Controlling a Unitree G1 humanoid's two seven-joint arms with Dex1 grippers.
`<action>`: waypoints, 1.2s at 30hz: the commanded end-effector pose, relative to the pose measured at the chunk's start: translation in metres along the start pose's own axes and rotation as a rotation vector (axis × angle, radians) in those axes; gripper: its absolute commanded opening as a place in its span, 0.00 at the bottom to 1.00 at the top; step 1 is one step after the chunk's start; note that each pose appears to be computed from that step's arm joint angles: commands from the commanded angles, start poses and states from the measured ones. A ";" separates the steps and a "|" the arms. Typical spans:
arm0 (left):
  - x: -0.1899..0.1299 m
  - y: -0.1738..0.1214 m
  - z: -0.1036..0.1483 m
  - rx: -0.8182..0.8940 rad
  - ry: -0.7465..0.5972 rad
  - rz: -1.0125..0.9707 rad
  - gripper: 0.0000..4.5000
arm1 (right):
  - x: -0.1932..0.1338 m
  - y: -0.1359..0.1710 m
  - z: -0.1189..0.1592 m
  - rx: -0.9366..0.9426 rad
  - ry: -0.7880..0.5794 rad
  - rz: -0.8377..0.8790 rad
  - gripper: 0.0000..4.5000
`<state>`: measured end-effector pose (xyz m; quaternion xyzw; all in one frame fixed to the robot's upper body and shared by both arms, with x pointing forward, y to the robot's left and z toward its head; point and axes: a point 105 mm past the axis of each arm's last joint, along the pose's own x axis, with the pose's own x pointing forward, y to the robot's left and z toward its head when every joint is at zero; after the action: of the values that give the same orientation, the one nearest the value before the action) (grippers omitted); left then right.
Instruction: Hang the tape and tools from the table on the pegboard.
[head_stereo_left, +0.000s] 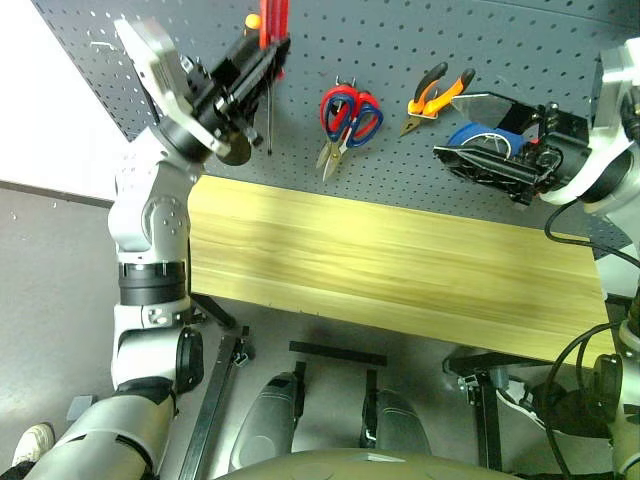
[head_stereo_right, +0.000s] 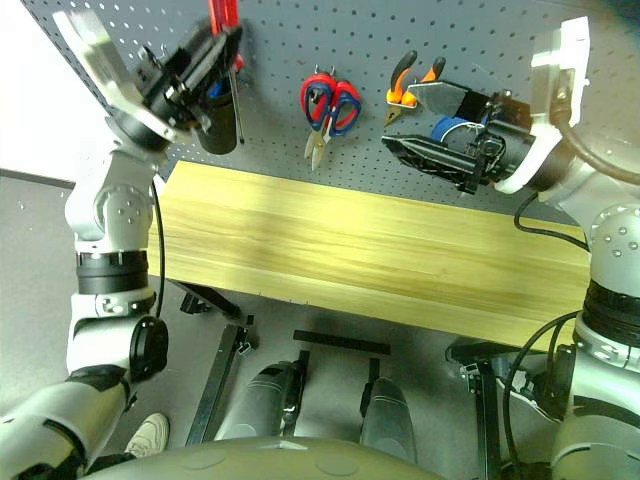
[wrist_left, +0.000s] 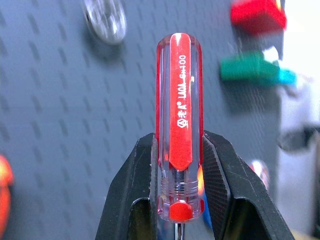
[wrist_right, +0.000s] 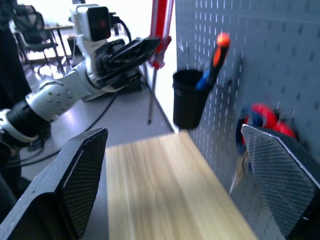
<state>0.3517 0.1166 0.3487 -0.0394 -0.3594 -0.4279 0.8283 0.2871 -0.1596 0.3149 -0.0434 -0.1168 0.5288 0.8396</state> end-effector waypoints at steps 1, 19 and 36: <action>0.009 0.017 0.028 0.059 -0.090 0.058 0.19 | 0.000 -0.002 0.017 -0.051 -0.061 -0.024 1.00; 0.010 0.087 0.001 0.282 0.032 0.329 0.19 | 0.008 -0.008 0.017 -0.033 -0.066 -0.057 1.00; -0.016 0.109 -0.033 0.368 0.231 0.476 0.19 | 0.020 -0.020 -0.012 -0.029 0.047 -0.081 1.00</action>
<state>0.4493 0.1782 0.3236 0.0546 -0.2913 -0.1670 0.9403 0.3191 -0.1492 0.2933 -0.0507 -0.0731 0.4921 0.8660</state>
